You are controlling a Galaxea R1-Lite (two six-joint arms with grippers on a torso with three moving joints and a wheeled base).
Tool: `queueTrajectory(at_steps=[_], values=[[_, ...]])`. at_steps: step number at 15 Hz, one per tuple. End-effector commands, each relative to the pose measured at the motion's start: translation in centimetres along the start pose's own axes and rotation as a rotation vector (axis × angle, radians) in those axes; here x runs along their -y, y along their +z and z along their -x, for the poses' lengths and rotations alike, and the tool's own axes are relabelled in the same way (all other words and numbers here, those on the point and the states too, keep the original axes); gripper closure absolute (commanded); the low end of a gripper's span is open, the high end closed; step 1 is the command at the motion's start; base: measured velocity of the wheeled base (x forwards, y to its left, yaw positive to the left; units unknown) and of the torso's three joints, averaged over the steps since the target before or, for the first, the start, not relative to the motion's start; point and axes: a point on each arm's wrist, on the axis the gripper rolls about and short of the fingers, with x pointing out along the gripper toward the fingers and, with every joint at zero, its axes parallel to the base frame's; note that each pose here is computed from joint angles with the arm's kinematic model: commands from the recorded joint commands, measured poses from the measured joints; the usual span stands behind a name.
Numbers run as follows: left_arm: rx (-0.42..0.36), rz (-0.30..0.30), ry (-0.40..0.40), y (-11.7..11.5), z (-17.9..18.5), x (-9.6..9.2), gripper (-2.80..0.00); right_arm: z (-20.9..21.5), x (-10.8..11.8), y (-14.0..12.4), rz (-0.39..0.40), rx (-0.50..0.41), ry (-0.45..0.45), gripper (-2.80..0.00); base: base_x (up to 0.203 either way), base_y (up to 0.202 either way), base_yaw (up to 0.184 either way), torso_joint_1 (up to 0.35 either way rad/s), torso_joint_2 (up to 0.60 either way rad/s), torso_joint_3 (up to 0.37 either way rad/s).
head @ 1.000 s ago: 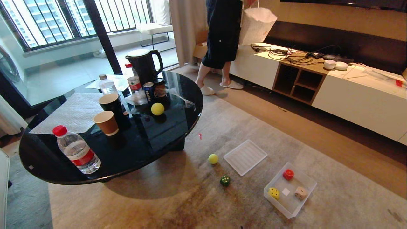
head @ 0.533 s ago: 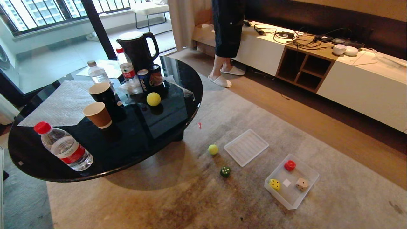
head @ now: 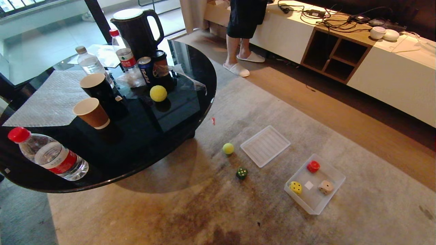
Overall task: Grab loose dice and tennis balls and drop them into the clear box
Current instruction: Find toys out of the box
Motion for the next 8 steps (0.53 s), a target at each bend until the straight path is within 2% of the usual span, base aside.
queueTrajectory(at_steps=[1,8], values=[[0.000,-0.001,0.000,0.00,0.00,0.00,0.00,-0.01,0.00,0.00,0.001,-0.002,0.001,0.00,0.000,0.000,0.000,0.005,0.00,-0.197],[-0.001,0.000,0.000,0.00,-0.01,0.00,0.00,-0.01,0.00,0.00,0.001,-0.002,0.000,0.00,0.000,0.000,0.000,0.003,0.00,-0.200]])
